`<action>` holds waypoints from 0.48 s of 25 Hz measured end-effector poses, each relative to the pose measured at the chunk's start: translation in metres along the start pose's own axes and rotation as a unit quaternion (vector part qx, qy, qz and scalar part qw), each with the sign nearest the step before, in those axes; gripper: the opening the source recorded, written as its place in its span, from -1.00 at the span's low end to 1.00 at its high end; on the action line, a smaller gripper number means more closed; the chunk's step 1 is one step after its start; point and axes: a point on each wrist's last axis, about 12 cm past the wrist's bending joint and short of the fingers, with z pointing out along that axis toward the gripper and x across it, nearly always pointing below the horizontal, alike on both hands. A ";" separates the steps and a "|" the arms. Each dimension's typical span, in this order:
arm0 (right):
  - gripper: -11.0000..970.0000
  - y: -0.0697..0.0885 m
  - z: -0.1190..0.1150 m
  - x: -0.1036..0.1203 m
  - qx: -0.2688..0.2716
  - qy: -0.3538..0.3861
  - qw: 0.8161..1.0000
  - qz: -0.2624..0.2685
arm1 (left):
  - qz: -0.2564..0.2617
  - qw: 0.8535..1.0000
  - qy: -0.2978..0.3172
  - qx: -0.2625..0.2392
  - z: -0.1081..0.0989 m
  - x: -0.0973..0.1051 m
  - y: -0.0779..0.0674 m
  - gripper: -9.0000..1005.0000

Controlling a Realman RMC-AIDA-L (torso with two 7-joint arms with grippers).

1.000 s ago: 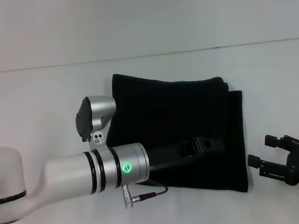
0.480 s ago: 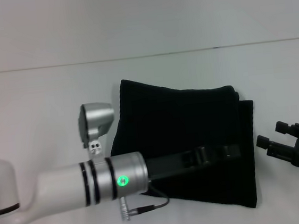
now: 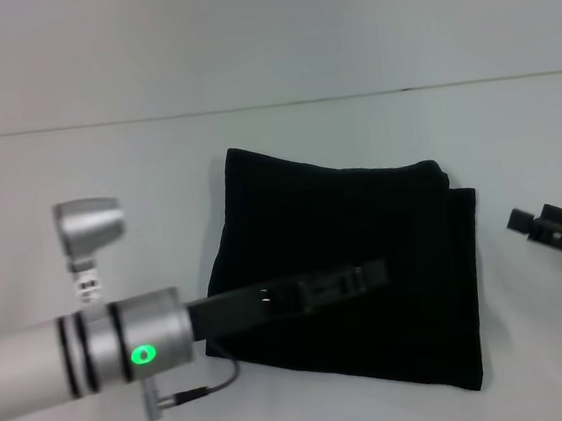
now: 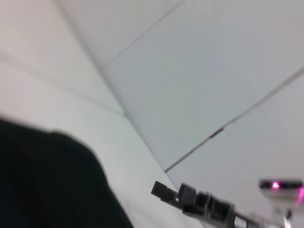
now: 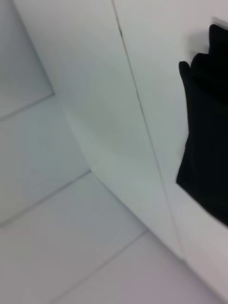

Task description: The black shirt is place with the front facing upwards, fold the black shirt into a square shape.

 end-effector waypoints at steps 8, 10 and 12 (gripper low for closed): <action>0.78 -0.002 0.016 -0.071 -0.030 0.091 0.986 0.139 | 0.148 0.989 0.017 -0.018 -0.034 0.000 0.002 0.78; 0.78 0.007 0.025 -0.081 -0.050 0.117 0.983 0.134 | 0.187 0.982 0.016 -0.020 -0.037 0.005 0.003 0.81; 0.78 0.023 0.035 -0.088 -0.090 0.155 0.980 0.087 | 0.212 0.977 0.003 -0.029 -0.044 0.008 0.005 0.84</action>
